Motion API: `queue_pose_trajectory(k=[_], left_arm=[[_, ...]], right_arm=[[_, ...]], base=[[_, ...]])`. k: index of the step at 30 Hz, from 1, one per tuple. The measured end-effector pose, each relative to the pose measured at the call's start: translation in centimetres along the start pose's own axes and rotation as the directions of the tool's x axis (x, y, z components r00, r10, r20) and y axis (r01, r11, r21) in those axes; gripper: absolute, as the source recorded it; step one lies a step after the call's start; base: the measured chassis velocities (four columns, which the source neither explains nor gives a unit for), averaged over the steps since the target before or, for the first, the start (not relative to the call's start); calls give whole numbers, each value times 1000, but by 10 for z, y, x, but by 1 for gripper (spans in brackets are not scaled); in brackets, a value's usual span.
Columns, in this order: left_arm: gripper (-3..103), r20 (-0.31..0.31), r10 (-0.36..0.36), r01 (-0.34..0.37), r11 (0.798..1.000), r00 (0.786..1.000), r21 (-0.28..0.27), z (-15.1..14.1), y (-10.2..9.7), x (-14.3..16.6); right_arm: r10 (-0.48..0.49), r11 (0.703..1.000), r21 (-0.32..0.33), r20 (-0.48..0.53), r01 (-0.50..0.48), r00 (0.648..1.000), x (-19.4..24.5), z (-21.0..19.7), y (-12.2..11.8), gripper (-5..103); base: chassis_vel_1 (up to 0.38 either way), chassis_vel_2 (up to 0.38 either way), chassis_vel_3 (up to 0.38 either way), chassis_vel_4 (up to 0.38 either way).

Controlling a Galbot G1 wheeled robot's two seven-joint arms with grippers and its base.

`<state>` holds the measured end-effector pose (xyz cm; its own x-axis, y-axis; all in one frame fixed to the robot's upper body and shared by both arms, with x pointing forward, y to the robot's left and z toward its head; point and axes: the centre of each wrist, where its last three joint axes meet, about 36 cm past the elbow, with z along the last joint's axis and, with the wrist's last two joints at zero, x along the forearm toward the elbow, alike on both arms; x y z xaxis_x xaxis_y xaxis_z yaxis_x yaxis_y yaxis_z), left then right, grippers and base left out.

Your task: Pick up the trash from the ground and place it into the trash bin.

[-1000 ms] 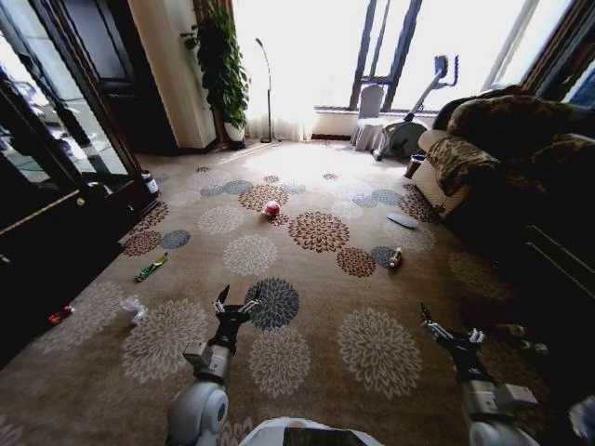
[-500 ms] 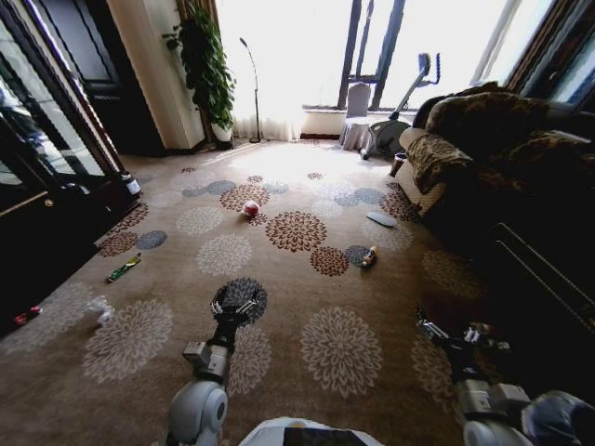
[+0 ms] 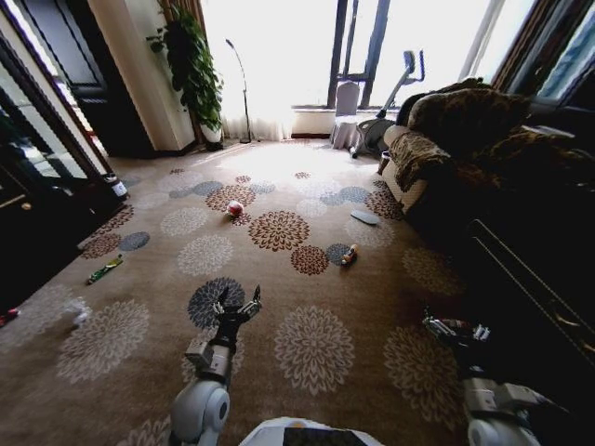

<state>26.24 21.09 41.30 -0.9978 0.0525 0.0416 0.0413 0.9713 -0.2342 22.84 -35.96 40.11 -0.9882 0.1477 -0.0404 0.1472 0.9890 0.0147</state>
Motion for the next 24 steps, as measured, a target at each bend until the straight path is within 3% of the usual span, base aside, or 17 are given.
queue_pose_trajectory(k=[10,24], left_arm=[[100,5,0,0,1000,1000,4,-1,0,-2],[100,8,0,0,1000,1000,10,-2,-1,-2]], right_arm=[[4,1000,-8,2,-4,1000,1,-1,1,100],[1,1000,-18,19,0,1000,4,-6,3,100]], base=[[17,6,-6,-2],[-167,-160,165,155]])
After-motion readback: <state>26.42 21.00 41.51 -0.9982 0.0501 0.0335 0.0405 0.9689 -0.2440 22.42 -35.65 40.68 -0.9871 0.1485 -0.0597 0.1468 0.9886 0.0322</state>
